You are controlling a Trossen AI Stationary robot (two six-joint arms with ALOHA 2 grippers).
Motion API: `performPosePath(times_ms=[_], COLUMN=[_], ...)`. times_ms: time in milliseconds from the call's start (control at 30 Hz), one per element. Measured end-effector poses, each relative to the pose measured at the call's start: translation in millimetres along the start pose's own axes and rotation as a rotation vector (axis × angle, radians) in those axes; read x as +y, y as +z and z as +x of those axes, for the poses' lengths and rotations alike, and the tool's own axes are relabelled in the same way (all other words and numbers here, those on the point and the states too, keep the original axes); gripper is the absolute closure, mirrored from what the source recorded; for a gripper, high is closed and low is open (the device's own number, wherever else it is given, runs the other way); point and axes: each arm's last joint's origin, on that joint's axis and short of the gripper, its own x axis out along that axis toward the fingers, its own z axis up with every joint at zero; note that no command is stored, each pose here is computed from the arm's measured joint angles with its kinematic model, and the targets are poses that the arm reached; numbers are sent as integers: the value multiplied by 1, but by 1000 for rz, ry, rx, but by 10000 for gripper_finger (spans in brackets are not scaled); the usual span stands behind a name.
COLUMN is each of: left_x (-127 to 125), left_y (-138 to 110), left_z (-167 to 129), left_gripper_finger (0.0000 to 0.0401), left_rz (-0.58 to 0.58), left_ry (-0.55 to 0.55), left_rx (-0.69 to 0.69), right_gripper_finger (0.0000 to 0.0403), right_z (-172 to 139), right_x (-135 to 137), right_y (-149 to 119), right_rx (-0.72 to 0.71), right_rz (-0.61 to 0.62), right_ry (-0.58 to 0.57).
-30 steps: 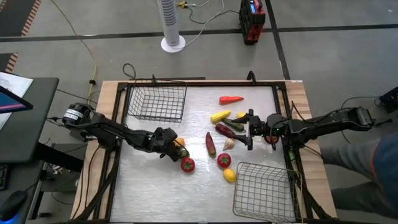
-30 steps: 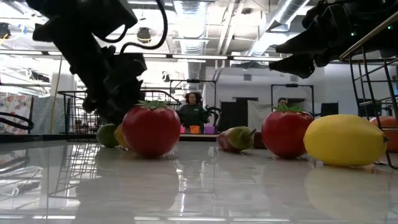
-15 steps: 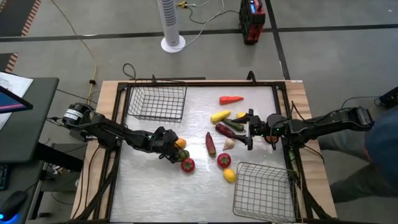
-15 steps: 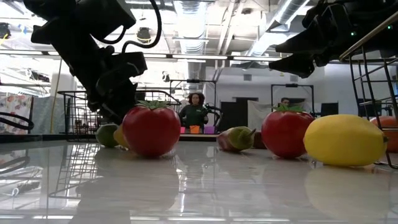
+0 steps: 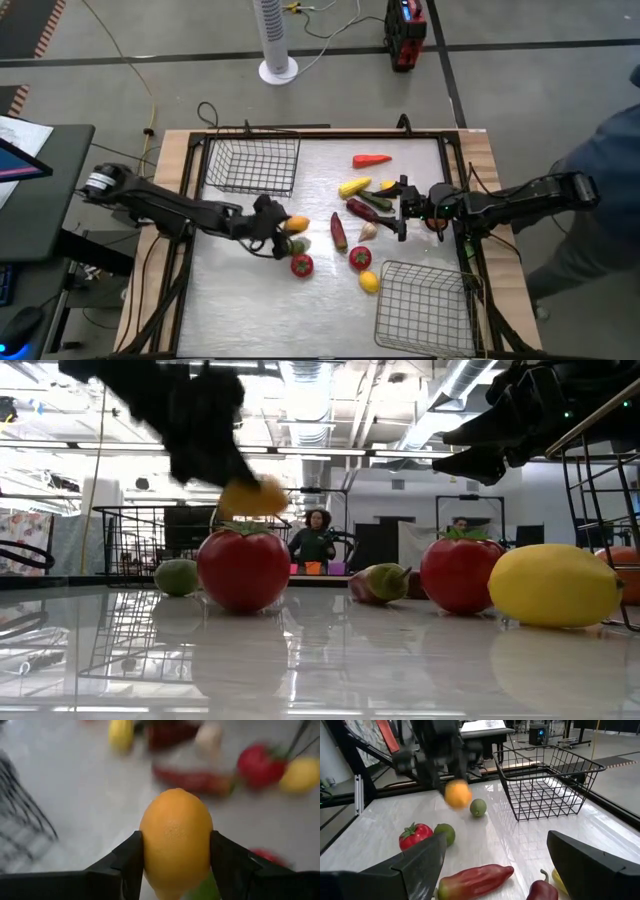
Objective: Sort produce into baskets
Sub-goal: Put the left lemon into the black wire basket, then put the top lime into the black wire basket
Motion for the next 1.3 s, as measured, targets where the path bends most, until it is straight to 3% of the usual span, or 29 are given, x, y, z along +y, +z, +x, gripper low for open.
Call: performPosePath(times_ms=[100,233,333,433,533,700,800,933,1033,1300], left_x=[7,38,64,88,103,112,110,91,66,7], left_y=[27,41,42,34,30,35,45,50,31,-19], left_z=[-27,-57,-71,-71,-67,-63,-68,-66,-49,-15], left_gripper_finger=[229,229,229,216,178,112,101,105,111,116], left_rz=[14,-29,-71,-130,-164,-143,-107,-56,9,249], left_ry=[55,285,386,443,487,481,463,298,228,214], left_rx=[-158,-244,-196,-62,25,43,24,15,116,275], right_gripper_finger=[30,30,30,30,30,30,30,30,30,30], right_z=[0,0,0,0,0,0,0,0,0,0], right_x=[0,0,0,0,0,0,0,0,0,0], right_y=[0,0,0,0,0,0,0,0,-1,-2], right_rx=[-1,0,0,0,-1,0,0,0,8,16], right_rz=[-4,-5,-7,-7,-7,-6,-7,-7,-8,-9], right_ry=[0,0,0,0,0,0,0,-1,-2,-2])
